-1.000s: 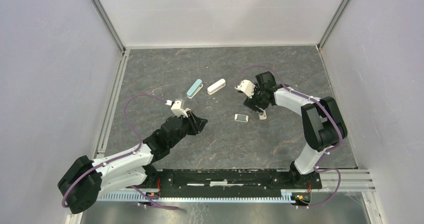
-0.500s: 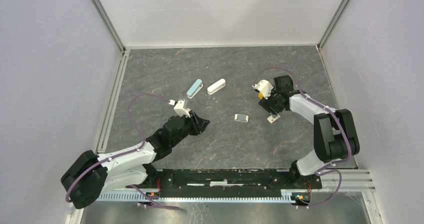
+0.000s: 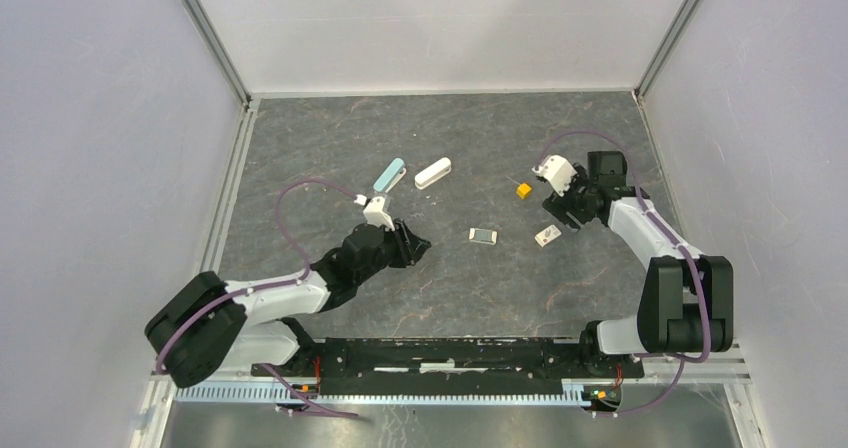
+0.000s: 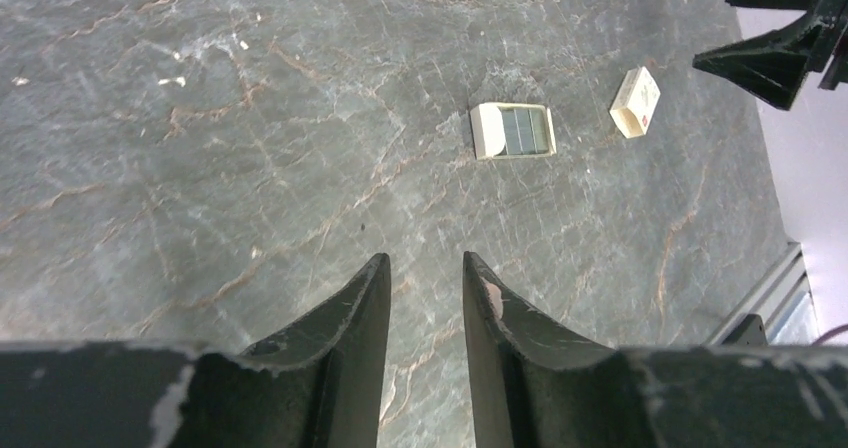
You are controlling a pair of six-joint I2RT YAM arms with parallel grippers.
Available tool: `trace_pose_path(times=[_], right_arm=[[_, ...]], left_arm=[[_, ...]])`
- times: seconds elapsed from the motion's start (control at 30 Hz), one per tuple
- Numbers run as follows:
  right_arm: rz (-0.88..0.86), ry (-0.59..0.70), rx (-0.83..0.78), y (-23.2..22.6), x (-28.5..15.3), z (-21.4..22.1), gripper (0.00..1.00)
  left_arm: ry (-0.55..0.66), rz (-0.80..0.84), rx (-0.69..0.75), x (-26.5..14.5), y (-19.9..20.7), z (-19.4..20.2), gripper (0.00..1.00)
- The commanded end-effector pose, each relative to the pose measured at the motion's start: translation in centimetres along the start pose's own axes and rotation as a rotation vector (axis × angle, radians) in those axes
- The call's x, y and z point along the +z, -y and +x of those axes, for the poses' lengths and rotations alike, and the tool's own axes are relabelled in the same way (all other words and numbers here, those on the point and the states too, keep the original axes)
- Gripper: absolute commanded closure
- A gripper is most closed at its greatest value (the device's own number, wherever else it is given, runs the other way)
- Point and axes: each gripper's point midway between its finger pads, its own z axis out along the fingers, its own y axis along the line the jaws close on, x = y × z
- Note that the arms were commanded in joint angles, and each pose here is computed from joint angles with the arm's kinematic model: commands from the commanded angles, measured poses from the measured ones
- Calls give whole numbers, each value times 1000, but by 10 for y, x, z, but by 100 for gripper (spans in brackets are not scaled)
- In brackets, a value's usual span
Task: Unload the staples from the stapler
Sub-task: Move the staple box to the center of the board.
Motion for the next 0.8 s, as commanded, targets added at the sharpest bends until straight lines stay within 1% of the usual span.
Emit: trace_pose_path(times=[0.0,0.07,0.23,0.5,0.77], right_arm=[[-57,-29,-20,-2,15,19,36],[-97,-22,7,-11,22,20,41],[-155,0,60,-28,30,21,48],[-236,13,73,-50,33,24,53],[-295,38,50,-70,31,17,54]], left_arm=[[8,-19,40,27,12,-17,64],[-13,-29,40,38,12,-14,67],[-54,-67,46,64,5,-3,71],[-113,-89,48,101,5,10,74],[-135,-126,49,117,-4,20,76]])
